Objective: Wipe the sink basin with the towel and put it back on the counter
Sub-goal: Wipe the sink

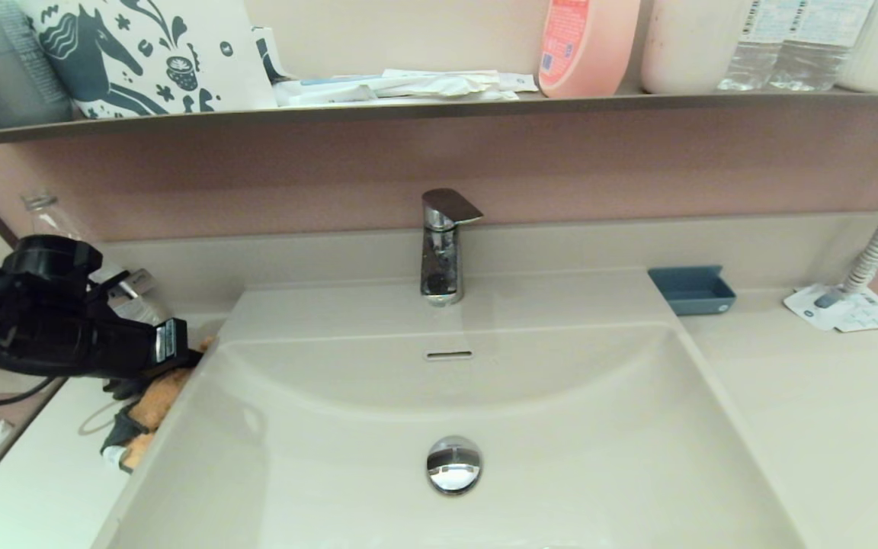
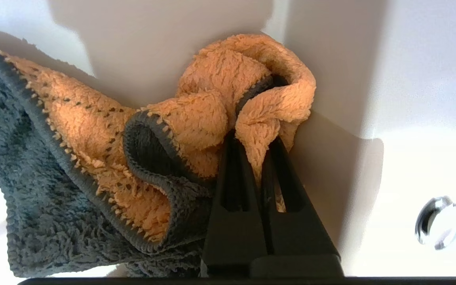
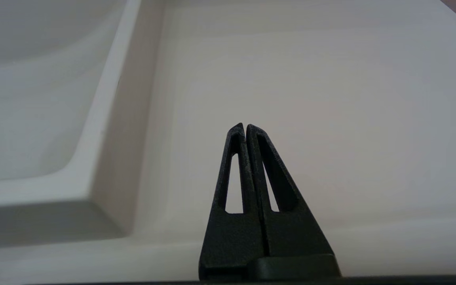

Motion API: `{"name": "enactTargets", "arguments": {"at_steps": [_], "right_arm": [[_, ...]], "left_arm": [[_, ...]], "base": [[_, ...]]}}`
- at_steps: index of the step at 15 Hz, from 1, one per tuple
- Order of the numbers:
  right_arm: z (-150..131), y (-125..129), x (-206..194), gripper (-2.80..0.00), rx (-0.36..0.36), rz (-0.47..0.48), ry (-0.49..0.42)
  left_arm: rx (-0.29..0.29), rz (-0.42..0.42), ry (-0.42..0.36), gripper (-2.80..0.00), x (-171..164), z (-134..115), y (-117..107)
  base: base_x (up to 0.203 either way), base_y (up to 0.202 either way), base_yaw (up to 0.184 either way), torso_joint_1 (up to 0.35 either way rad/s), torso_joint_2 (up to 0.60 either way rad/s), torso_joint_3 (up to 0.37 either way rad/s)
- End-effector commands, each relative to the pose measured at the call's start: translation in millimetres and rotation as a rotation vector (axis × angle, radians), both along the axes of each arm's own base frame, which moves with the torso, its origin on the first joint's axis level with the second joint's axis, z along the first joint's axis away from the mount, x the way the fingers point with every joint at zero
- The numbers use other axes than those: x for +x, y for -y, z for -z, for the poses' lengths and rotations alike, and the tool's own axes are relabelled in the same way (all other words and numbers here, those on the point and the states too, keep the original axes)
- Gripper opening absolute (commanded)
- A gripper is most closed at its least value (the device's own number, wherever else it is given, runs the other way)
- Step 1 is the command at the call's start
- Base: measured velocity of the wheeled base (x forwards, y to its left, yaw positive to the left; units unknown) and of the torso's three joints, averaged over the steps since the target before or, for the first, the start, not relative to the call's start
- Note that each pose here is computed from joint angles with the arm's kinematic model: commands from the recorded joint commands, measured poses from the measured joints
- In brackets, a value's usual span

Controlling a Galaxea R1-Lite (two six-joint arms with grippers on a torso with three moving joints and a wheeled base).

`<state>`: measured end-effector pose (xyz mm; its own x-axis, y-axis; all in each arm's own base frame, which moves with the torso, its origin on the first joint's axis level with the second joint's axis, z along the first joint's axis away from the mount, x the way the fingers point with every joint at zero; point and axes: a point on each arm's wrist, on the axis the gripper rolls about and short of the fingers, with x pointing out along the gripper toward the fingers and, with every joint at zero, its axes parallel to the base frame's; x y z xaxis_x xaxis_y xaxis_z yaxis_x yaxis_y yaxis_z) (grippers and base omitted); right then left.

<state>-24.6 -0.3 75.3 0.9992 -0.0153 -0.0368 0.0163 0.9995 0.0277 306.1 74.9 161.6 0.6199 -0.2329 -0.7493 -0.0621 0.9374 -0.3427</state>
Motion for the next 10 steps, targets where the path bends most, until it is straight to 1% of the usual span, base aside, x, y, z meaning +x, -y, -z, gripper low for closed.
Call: {"name": "enactTargets", "arguments": {"at_steps": [1,3,5,8,10], "right_arm": [[0,0,0,-2.8,0.0,0.0,-0.002],[0,0,0,-2.8,0.001,0.0,-0.002],[0,0,0,-2.8,0.001,0.0,-0.002],[0,0,0,-2.8,0.001,0.0,-0.002],[0,0,0,-2.8,0.001,0.0,-0.002]], "left_arm": [[-0.002,-0.003,-0.002,-2.8,-14,-3,3],[0.001,-0.011,-0.012,-2.8,-26,-2,2],[0.017,-0.014,-0.018,-2.8,-37,0,-3],[0.024,-0.02,-0.06,-2.8,-59,11,-6],[0.039,-0.024,-0.065,-2.8,-73,13,-9]], "base": [[0.0,0.0,0.0,0.0,0.0,0.0],[0.0,0.0,0.0,0.0,0.0,0.0],[0.0,0.0,0.0,0.0,0.0,0.0],[0.0,0.0,0.0,0.0,0.0,0.0],[0.0,0.0,0.0,0.0,0.0,0.0]]}}
